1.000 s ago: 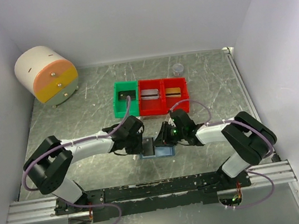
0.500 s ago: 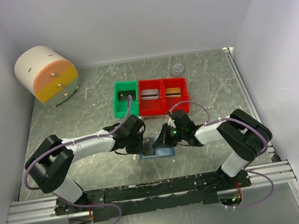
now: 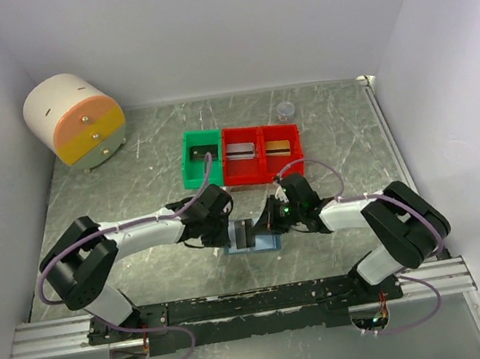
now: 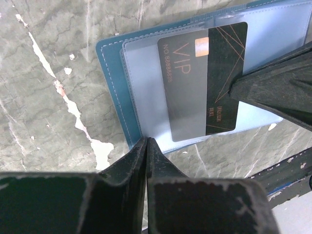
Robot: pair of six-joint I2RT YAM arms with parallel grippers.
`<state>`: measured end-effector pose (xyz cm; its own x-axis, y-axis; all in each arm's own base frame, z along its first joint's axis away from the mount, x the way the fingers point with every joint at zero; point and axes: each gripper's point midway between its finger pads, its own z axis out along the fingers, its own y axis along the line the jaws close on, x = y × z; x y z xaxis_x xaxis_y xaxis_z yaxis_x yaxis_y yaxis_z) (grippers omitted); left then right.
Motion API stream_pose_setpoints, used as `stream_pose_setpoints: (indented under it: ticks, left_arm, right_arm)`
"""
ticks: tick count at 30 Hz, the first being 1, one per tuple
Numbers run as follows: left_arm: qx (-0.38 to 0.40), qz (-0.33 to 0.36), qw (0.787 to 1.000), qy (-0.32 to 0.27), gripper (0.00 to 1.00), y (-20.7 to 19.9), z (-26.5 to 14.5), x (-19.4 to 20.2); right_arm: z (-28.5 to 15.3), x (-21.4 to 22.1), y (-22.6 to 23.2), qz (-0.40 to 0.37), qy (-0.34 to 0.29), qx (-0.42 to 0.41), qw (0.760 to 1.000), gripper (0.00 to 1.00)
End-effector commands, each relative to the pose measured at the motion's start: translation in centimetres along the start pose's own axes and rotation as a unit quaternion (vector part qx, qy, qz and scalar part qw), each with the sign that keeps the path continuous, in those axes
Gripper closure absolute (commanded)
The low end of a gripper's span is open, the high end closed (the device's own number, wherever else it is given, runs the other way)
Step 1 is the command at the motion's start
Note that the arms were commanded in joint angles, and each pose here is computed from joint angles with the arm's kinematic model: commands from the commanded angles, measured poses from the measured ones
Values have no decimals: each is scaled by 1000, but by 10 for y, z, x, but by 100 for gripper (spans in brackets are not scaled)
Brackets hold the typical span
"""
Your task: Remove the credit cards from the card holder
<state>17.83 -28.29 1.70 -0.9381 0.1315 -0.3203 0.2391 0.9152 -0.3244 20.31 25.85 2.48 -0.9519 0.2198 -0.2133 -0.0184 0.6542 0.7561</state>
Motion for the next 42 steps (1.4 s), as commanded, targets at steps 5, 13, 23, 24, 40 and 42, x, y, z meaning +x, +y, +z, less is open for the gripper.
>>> stream_pose_setpoints:
  ticks: [5,13,23,24,40,42]
  left_arm:
    - [27,10,997,-73,80,-31,-30,-45]
    - [52,-5,998,-39,76,-42,-4,-37]
    - [-45,-37,998,10,87,3,24,-4]
    - [-48,-37,998,11,87,5,24,-2]
    - [-44,-31,998,14,90,3,22,0]
    - [-42,-30,999,14,90,2,22,-1]
  right_arm:
    - [0,6,-20,11,5,29,1000,100]
    - [-1,6,-24,13,6,34,999,100]
    - [-5,5,-14,20,-2,7,1000,100]
    - [-5,6,-13,22,-2,5,1000,98]
    - [0,2,8,48,-4,-60,997,80]
    - [0,2,8,48,-4,-61,997,83]
